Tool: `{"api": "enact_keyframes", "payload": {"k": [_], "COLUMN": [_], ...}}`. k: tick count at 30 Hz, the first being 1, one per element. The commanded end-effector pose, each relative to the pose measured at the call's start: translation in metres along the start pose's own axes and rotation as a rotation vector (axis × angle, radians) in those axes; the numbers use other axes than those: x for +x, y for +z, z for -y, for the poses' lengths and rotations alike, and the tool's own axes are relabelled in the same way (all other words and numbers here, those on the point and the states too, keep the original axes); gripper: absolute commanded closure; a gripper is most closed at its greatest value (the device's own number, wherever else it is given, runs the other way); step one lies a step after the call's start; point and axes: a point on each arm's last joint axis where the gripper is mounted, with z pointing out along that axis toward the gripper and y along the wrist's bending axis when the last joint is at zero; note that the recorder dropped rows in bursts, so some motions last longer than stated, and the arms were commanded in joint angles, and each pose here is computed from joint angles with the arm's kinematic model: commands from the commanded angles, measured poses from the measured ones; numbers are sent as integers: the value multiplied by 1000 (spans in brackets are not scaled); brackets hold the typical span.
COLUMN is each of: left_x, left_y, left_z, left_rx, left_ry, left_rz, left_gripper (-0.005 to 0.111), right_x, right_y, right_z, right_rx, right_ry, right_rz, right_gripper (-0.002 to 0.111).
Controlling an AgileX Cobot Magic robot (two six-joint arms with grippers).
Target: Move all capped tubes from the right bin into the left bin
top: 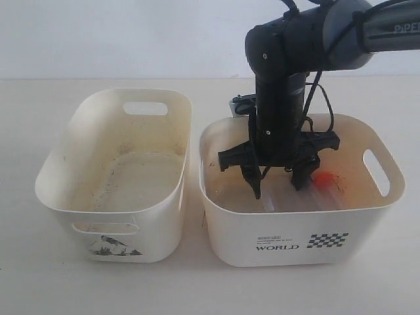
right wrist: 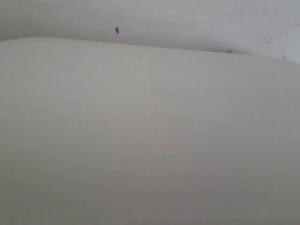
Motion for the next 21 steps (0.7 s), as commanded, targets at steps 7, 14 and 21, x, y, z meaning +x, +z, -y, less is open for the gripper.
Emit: {"api": "enact_keyframes", "payload": {"k": [7,14,21], "left_x": [-1,-1,-1], "left_y": [0,0,0], "left_z": [0,0,0], "left_rx": [1,1,1], "left_ry": [-13,-13,-13], "left_rz": [3,3,3], "left_gripper": [102,102,102], "right_x": [1,11,16], "right_y": [-34,-57,-61], "right_z": [3,9,3], "right_rx": [-54,-61,-69], "right_ry": [-29,-6,26], "right_rz": [141,157,167], "right_gripper": [46,46,46]}}
